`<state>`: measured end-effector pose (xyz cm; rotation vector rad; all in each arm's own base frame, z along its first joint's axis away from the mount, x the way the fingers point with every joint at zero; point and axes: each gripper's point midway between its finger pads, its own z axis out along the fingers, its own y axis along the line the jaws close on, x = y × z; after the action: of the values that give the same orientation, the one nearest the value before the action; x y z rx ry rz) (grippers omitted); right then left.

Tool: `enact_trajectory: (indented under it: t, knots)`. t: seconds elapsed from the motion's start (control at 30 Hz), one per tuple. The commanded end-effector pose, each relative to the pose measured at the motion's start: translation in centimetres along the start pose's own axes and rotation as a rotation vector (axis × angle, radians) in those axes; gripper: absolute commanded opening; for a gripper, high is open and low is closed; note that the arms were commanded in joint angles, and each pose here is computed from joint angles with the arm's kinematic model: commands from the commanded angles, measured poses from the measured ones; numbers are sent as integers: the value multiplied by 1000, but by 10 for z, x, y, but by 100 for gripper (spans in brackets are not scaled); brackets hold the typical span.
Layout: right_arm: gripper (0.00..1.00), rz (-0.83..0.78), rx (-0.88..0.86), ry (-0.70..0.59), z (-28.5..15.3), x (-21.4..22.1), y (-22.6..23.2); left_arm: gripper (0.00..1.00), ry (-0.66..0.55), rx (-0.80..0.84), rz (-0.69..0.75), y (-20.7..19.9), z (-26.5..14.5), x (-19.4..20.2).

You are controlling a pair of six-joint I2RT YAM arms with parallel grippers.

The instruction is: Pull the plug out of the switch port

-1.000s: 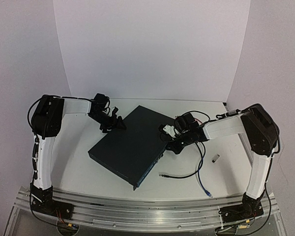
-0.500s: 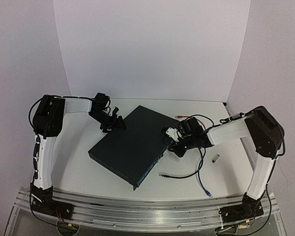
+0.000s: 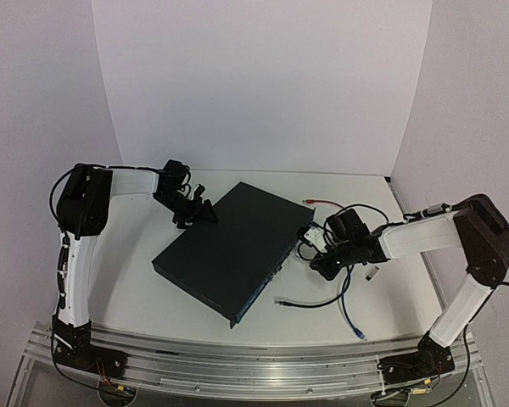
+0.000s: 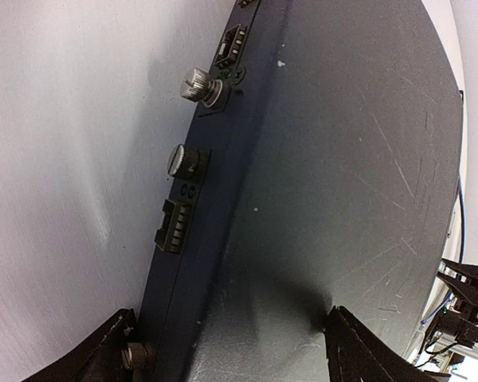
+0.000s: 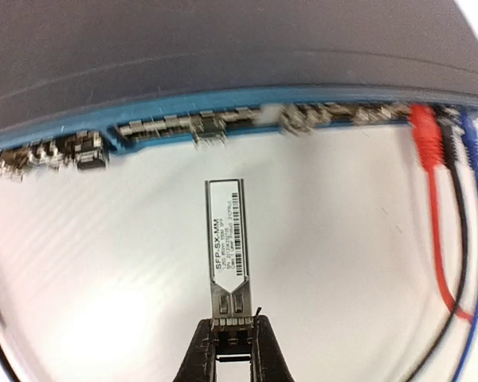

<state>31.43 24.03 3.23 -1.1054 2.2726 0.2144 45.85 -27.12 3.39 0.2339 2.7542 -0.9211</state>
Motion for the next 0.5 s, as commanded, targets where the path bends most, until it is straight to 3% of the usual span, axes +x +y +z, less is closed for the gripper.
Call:
enact_trajectory:
  t: [0.0, 0.17, 0.33, 0.47]
  knots:
    - [0, 34, 91, -93, -40, -17, -15, 80, 93, -166, -35, 51, 39, 38]
    - [0, 186, 304, -134, -76, -21, -51, 80, 80, -157, -31, 48, 36, 35]
    - [0, 645, 647, -38, -119, 19, -103, 80, 60, -146, -34, 45, 34, 33]
    - [0, 969, 765, 61, -140, 76, -120, 80, 50, -139, -37, 43, 34, 31]
